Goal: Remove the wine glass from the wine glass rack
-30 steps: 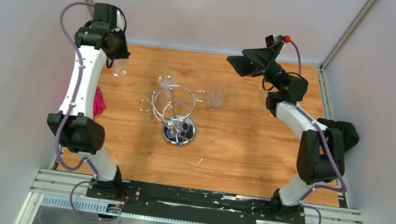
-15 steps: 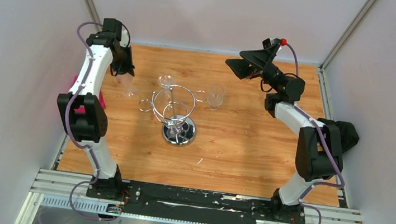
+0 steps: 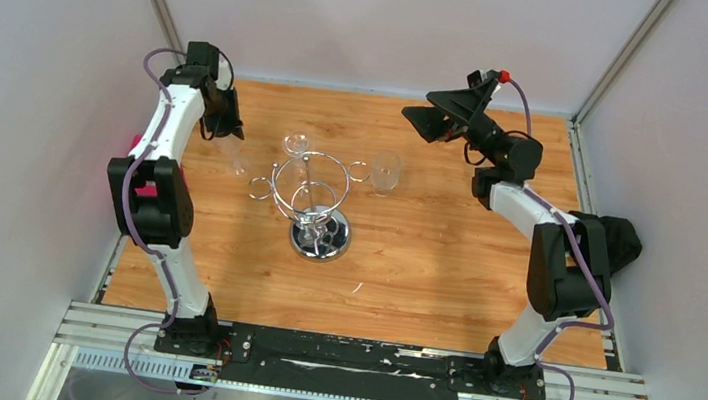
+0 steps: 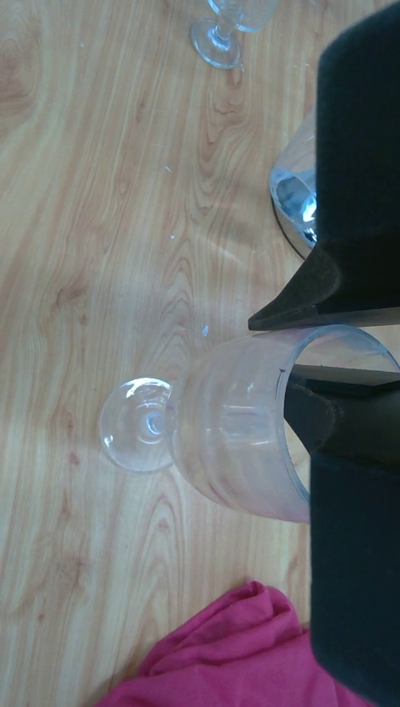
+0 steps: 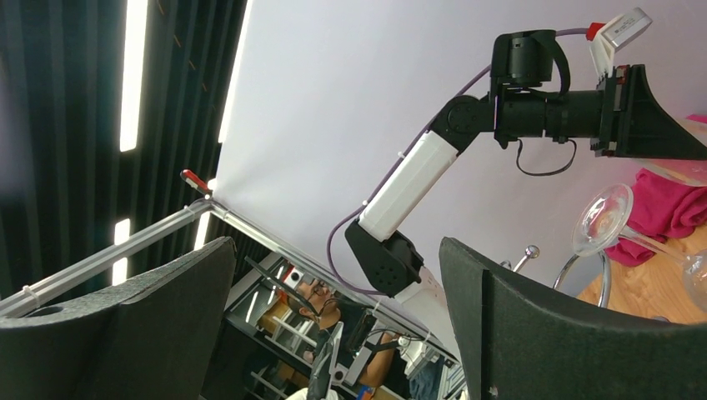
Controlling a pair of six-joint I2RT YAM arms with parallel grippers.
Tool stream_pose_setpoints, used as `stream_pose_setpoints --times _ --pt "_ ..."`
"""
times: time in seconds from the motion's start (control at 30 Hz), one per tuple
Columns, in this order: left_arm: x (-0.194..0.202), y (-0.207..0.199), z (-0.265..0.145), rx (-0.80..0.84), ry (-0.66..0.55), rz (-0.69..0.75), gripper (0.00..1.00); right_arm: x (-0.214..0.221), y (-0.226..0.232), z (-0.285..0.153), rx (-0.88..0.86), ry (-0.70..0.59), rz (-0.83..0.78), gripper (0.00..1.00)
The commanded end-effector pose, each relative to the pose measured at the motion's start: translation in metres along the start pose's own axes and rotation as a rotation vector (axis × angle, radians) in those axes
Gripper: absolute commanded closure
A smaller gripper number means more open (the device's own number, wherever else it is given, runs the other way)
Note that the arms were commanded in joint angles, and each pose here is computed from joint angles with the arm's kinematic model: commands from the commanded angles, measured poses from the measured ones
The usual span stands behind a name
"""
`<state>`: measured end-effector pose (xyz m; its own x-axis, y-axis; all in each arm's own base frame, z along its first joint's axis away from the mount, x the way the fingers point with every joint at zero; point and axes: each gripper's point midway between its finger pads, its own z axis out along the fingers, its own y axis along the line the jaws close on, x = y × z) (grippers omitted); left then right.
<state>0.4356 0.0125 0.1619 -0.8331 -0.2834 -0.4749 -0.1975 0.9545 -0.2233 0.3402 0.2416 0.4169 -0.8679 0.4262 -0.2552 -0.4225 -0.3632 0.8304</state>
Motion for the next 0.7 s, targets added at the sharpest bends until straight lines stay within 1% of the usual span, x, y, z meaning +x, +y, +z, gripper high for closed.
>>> stream_pose_setpoints --times 0.0,0.37,0.4,0.43,0.57,0.67 --pt "-0.002 0.004 0.01 0.008 -0.003 -0.012 1.0 0.002 0.001 -0.007 -0.016 0.021 -0.07 0.02" --pt "0.004 0.01 0.022 -0.019 0.027 -0.024 1.0 0.0 -0.008 -0.007 -0.004 0.022 -0.066 0.02" --pt "0.004 0.011 0.024 -0.02 0.03 -0.026 0.98 0.0 -0.008 -0.008 -0.003 0.023 -0.064 0.02" --pt "0.005 0.011 0.024 -0.023 0.032 -0.025 0.95 0.0 -0.009 -0.008 -0.002 0.023 -0.064 0.02" --pt "0.007 0.012 0.02 -0.029 0.039 -0.018 0.72 -0.001 -0.014 -0.008 0.005 0.022 -0.056 0.02" --pt "0.004 0.015 0.011 -0.052 0.022 -0.013 0.6 -0.002 -0.017 -0.009 0.011 0.02 -0.05 0.02"
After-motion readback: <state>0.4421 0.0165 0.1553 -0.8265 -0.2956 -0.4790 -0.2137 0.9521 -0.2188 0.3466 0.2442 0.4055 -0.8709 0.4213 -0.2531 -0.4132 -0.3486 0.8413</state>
